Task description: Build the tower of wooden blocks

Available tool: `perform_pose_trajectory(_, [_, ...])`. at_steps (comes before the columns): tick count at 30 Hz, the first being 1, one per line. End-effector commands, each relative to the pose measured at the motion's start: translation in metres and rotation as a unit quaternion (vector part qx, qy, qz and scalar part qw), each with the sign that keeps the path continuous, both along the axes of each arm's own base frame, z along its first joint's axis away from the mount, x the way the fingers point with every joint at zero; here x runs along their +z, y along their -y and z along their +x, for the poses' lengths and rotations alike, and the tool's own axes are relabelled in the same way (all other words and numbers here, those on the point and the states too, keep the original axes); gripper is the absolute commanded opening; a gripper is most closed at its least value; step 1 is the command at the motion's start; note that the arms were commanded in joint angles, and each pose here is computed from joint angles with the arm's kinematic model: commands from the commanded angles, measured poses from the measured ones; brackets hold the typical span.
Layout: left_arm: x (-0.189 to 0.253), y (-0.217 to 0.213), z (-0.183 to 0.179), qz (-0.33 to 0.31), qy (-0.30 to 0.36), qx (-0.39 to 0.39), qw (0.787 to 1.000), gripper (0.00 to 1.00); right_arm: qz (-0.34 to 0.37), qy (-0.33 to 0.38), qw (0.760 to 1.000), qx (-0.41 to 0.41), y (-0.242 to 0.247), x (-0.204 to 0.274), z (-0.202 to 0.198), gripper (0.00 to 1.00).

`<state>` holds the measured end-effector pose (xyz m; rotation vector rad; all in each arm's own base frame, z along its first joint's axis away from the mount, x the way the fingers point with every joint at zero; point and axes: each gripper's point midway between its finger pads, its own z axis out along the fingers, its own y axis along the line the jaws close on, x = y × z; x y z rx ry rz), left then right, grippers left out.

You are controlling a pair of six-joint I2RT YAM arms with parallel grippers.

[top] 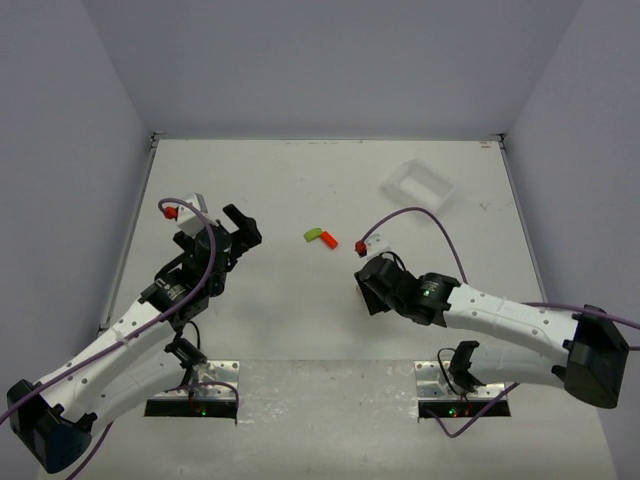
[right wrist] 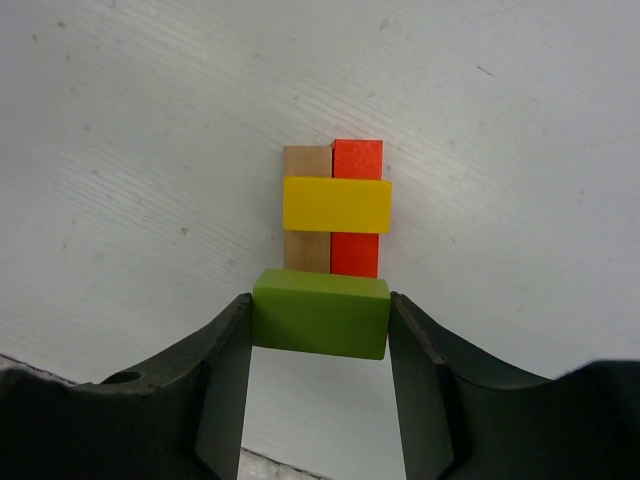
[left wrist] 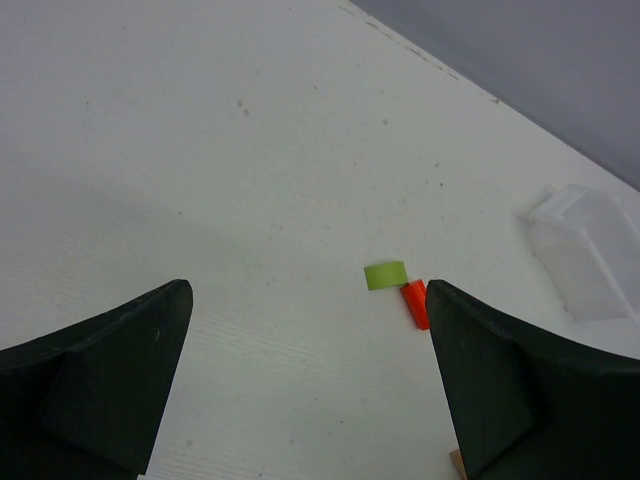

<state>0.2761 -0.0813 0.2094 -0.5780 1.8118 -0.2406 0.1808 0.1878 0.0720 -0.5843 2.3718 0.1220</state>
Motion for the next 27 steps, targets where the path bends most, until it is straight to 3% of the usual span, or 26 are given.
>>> perform_pose_trajectory(1, [0.011,-0.003,0.004,-0.005,0.022,0.006,1.0,1.0,0.002,0.001,1.0,0.03,0.002,-0.001,0.006,0.31])
perform_pose_trajectory(10, [0.007,-0.005,0.005,0.001,0.018,0.015,1.0,1.0,0.014,-0.024,0.999,0.021,-0.001,-0.016,0.017,0.38])
perform_pose_trajectory(27, [0.003,-0.006,0.006,0.003,0.013,0.019,1.0,1.0,0.036,-0.047,0.998,-0.002,0.001,-0.031,0.016,0.39])
